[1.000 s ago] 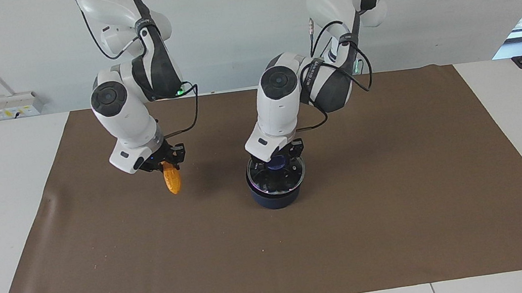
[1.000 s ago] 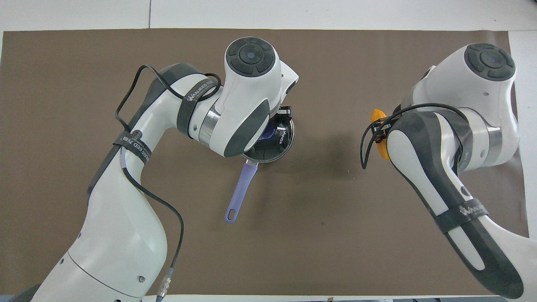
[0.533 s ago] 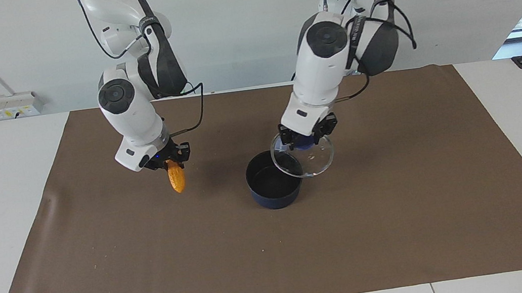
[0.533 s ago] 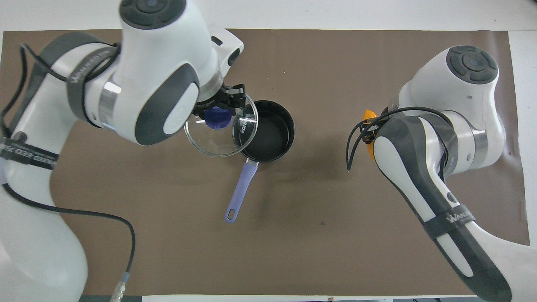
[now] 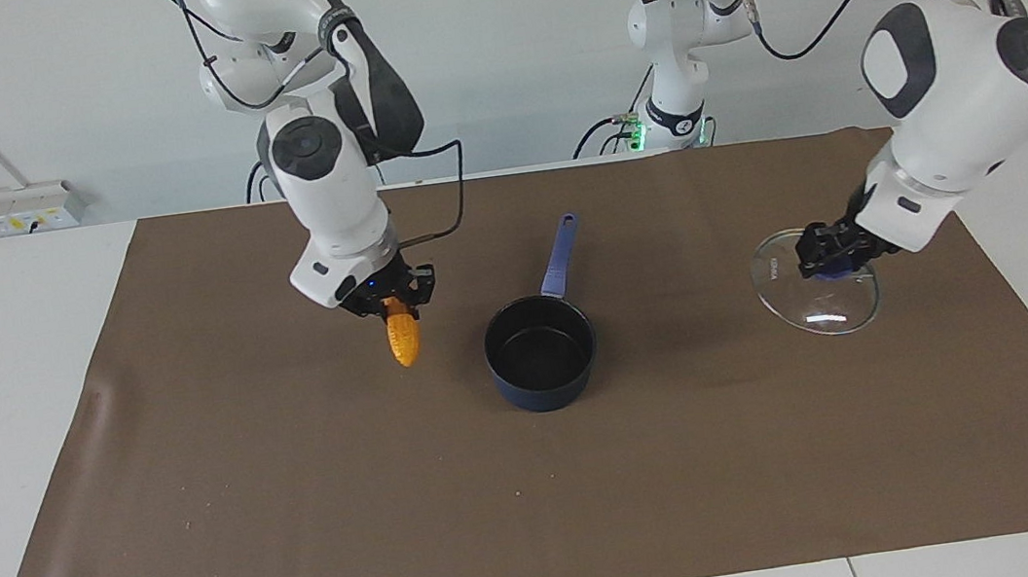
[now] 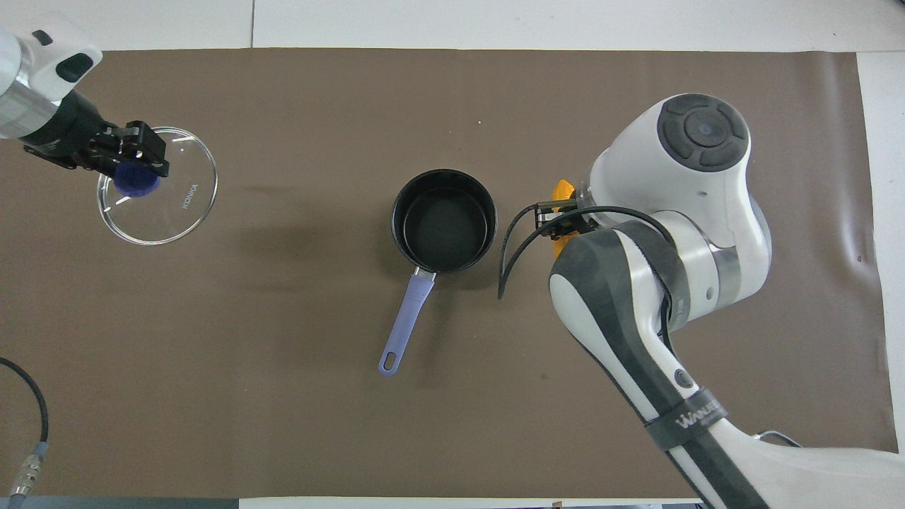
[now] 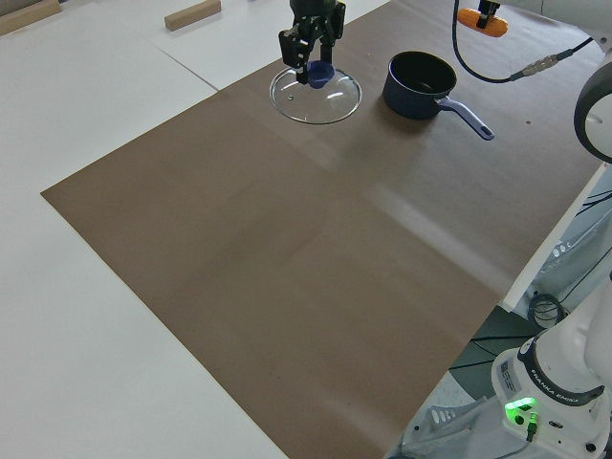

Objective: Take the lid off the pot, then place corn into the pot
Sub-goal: 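Lift the glass lid off the pot with the left gripper and set it aside, then carry the corn over the pot with the right gripper and release it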

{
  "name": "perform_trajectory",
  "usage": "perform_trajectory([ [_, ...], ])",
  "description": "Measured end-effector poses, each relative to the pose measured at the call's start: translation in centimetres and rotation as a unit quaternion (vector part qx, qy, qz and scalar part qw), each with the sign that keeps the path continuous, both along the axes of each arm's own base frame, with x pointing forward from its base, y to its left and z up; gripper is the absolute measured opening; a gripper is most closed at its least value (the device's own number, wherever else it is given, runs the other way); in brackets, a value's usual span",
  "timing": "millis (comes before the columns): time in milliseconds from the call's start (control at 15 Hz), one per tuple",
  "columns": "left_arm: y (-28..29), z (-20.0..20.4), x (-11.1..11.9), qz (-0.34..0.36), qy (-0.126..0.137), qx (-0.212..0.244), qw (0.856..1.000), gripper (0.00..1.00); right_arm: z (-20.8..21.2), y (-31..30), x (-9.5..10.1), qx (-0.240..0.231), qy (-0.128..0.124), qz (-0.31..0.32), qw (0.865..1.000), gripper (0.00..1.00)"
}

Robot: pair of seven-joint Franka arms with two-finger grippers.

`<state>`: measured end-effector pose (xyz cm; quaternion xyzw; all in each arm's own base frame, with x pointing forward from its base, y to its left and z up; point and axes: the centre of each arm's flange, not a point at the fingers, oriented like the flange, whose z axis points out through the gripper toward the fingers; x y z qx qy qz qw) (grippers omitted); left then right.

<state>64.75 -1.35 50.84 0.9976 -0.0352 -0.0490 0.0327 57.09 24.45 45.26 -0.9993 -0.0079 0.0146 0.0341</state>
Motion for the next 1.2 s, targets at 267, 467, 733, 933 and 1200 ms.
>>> perform_trajectory([
  [267, 4.9, -7.2, -2.2, -0.01, -0.021, 0.002, 1.0, 0.67, -1.2, 8.3, 0.6, 0.002, -0.011, -0.021, 1.0, 0.39],
  [467, 4.8, -11.3, -3.7, -0.02, -0.02, 0.004, 1.0, 0.67, -6.0, 14.8, 0.4, 0.013, -0.036, -0.019, 0.999, 0.39],
  [733, 4.8, -13.1, -4.3, -0.026, -0.018, 0.013, 0.999, 0.67, -9.1, 16.6, 0.5, 0.012, -0.04, -0.01, 0.999, 0.39],
  [933, 4.8, -14.9, -4.8, -0.025, -0.028, 0.014, 0.999, 0.67, -10.0, 16.2, 0.6, 0.007, -0.037, -0.013, 0.999, 0.39],
  [1200, 4.7, -16.1, -5.3, -0.026, -0.023, 0.014, 0.999, 0.67, -10.6, 16.0, 0.6, 0.009, -0.042, -0.015, 0.999, 0.39],
])
